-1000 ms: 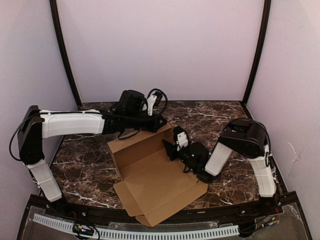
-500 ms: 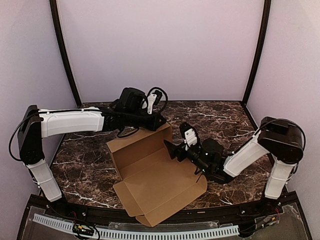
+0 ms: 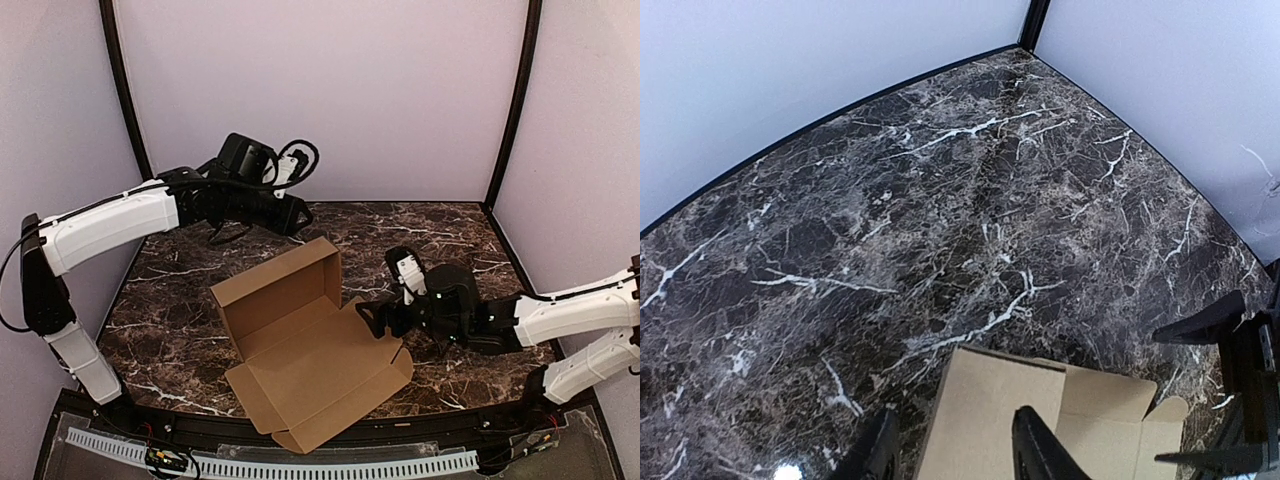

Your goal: Fold the paper box

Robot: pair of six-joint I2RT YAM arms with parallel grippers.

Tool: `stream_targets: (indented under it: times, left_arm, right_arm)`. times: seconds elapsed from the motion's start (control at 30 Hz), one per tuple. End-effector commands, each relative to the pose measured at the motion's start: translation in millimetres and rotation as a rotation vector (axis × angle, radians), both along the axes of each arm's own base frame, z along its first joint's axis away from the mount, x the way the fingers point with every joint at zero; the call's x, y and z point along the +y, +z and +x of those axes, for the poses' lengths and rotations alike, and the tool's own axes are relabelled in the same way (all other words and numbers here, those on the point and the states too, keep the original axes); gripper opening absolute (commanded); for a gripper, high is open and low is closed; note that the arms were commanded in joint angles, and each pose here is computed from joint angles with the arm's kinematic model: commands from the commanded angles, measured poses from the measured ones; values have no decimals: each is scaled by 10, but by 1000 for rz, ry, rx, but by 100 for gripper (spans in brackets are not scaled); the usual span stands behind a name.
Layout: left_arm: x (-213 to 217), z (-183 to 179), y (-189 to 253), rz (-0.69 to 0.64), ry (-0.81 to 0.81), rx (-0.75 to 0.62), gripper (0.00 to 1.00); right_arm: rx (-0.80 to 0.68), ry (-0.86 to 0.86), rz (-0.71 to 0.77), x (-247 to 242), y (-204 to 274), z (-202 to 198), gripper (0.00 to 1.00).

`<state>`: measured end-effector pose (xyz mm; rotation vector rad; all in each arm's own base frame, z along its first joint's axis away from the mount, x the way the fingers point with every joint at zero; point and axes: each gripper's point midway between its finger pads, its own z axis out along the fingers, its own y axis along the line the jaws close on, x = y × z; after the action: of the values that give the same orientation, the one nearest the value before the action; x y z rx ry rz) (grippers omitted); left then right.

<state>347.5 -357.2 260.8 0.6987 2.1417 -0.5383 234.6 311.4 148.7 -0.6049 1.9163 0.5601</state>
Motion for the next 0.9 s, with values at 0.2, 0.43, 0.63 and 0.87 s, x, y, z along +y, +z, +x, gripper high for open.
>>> stream_targets:
  times: [0.2,0.43,0.63,0.87]
  left_arm:
    - [751,-394,-10,156,64,0,47]
    - [869,-598,-357,90,34,115,51]
    - [884,-688,-551,25,9,196,52]
    - [855,-722,-660,-17,-8,245,52]
  right_arm:
    - [487,-72,10,-734,-288,-754,98]
    - [776,-103,90,-894,-523,-1257,99]
    - [923,-155,98,-784,-761,-1521,99]
    - [1005,-190,160,-648,-965,-1628,99]
